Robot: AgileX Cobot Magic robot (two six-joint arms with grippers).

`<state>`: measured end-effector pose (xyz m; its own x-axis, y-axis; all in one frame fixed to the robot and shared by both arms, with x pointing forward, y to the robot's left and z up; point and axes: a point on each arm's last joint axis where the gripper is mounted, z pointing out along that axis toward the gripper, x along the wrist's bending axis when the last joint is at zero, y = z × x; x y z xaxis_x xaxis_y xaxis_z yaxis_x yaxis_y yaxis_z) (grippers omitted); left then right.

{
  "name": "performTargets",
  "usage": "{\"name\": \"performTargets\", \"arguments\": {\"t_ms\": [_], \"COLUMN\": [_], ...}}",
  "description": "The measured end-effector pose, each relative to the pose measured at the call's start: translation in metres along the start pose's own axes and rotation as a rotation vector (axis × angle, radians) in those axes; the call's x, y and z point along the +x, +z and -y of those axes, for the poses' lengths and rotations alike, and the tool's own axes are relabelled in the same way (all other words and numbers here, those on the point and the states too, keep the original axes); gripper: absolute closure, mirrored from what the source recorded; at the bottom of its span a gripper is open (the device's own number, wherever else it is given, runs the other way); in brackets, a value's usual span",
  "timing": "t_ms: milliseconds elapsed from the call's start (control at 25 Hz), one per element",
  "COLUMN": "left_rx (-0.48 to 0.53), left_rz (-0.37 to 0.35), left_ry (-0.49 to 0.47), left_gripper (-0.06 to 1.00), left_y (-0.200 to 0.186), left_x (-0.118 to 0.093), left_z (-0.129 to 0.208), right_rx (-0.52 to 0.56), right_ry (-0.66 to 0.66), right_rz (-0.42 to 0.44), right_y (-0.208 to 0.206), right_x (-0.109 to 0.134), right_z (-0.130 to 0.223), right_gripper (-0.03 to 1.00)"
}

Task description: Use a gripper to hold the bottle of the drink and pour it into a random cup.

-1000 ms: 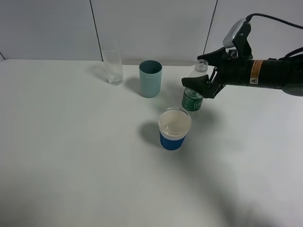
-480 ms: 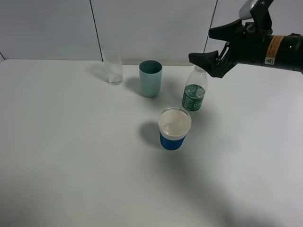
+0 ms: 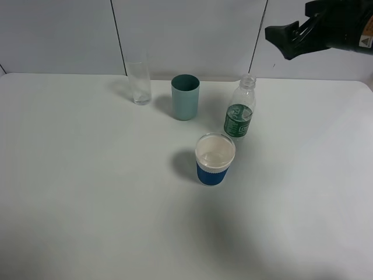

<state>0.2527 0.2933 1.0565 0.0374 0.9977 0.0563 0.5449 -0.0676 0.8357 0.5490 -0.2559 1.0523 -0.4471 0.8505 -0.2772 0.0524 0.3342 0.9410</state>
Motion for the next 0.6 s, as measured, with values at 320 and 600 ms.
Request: {"name": "performTargets", "arguments": {"t_ms": [320,600], "left_rx": [0.000,0.000], "left_rz": [0.000,0.000], "left_ry": [0.000,0.000], "left_gripper": [-0.05,-0.05], "left_y": [0.000,0.000], "left_x": [0.000,0.000], "left_z": [0.000,0.000], "right_rx": [0.175,0.328], "right_ry": [0.044,-0.013], "right_rz": [0.251,0.320], "right_y": [-0.028,-0.067], "right_x": [-0.020,-0.021], "right_z": [-0.007,-0.019], "right_gripper": [0.18,0.21]}}
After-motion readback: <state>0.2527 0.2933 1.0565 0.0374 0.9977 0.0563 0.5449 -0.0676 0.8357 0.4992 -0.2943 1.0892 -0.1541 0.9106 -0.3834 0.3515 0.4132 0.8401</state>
